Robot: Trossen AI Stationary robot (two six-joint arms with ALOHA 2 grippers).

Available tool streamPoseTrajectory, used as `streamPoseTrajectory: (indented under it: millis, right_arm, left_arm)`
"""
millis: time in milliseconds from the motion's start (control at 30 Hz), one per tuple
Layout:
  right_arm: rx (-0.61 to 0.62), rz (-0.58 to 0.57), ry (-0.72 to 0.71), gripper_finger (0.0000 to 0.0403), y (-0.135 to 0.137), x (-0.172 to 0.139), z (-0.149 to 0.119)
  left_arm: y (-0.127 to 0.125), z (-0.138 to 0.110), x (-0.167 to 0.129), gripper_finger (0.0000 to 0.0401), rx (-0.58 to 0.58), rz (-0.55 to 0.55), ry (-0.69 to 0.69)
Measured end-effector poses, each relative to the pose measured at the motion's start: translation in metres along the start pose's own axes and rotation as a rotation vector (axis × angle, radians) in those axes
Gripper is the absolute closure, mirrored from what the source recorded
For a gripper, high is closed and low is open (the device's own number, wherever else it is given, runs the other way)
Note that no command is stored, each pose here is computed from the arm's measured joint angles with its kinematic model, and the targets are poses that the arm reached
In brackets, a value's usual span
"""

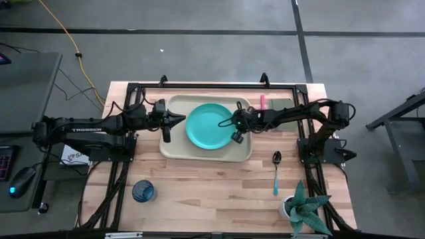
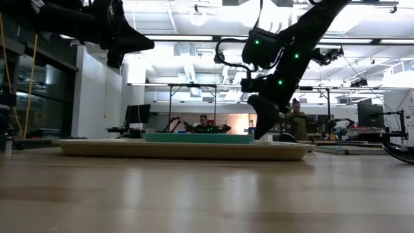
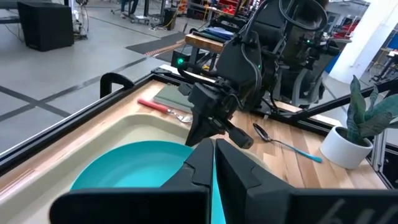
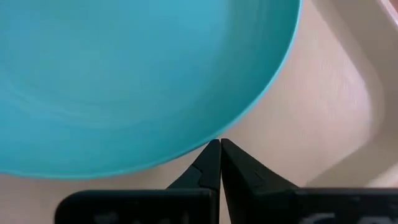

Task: Pick and place plate/cup/fork/spoon on tray
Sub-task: Put the pink fork to the left of the blue plate on the light brown tray

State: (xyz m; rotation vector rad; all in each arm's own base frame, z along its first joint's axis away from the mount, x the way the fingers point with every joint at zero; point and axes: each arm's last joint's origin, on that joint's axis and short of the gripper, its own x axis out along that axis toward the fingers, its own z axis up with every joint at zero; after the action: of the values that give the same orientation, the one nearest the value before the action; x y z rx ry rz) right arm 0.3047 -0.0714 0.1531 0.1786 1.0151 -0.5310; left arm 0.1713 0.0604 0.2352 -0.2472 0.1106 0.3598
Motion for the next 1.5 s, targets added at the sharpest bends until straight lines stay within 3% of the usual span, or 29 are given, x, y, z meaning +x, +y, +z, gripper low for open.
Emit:
streamPoseTrajectory:
  millis: [200,333,533,733,933,1067,1200,1367,1500]
  right_arm:
    - [-0.009,0.012,-0.01,0.0403,0.0,-0.004,0.001]
    - [-0.006,-0.103,0.023,0.0403,-0.01,-0.026,-0.003]
    - [0.155,-0.281,0.011,0.0403,-0.029,-0.072,-0.012]
    - [0.314,-0.381,-0.023,0.0394,-0.042,-0.081,-0.014]
    - [0.414,-0.441,-0.014,0.0307,-0.056,-0.068,-0.013]
    - [0.473,-0.494,-0.008,0.0224,-0.064,-0.048,-0.032]
    - [0.615,-0.508,-0.06,0.0163,-0.073,-0.03,-0.055]
    - [0.735,-0.492,-0.084,0.0145,-0.083,-0.011,-0.075]
    - [0.778,-0.47,-0.123,0.0151,-0.086,-0.001,-0.074]
  left_arm:
    - [0.0,0.0,0.0,0.0401,0.0,0.0,0.0]
    - [0.0,0.0,0.0,0.0401,0.0,0.0,0.001]
    - [0.0,-0.001,0.0,0.0401,-0.003,0.002,0.007]
    - [0.0,-0.001,0.0,0.0401,-0.008,0.002,0.008]
    - [0.0,-0.002,0.0,0.0401,-0.011,-0.021,0.02]
    - [0.0,-0.003,0.0,0.0401,-0.012,-0.023,0.031]
    - [0.0,-0.003,0.0,0.0401,-0.011,-0.023,0.032]
    - [0.0,-0.002,0.0,0.0401,-0.011,-0.025,0.025]
    - [-0.001,-0.001,0.0,0.0401,-0.011,-0.028,0.011]
